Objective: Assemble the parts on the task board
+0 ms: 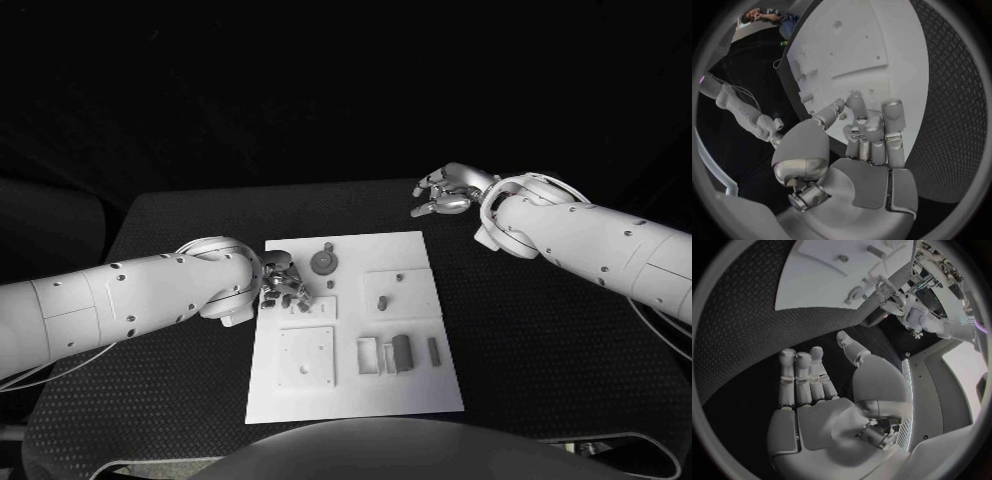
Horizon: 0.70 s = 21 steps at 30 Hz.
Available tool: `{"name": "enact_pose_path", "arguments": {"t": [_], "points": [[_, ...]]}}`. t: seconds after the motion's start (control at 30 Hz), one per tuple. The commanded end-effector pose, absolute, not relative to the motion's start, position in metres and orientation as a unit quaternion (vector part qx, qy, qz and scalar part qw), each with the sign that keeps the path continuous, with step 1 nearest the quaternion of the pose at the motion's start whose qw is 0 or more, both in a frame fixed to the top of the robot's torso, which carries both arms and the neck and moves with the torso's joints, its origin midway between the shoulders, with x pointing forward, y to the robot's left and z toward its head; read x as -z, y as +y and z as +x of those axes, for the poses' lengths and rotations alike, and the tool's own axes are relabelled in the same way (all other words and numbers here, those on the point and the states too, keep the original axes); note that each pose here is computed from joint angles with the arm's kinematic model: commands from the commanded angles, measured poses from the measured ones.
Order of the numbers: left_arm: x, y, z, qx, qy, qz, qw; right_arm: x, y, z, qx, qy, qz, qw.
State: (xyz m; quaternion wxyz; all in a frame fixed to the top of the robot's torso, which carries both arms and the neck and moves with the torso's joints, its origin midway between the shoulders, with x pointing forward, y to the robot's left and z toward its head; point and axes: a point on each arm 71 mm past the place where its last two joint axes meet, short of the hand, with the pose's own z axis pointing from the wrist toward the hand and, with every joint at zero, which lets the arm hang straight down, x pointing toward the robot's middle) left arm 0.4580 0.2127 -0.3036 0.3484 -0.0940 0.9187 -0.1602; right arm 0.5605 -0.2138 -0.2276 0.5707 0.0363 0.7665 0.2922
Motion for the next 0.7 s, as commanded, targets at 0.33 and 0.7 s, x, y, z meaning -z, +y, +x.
{"name": "enact_pose_path", "arguments": {"t": [0.33, 0.7], "points": [[0.3016, 0.2077, 0.4565, 0.176, 0.914, -0.097, 0.351, 0.228, -0.2143, 0.5597, -0.291, 0.769, 0.032, 0.568], [0.302, 0.2091, 0.455, 0.17, 0.917, -0.093, 0.348, 0.228, -0.2143, 0.5594, -0.291, 0.77, 0.032, 0.567]]}}
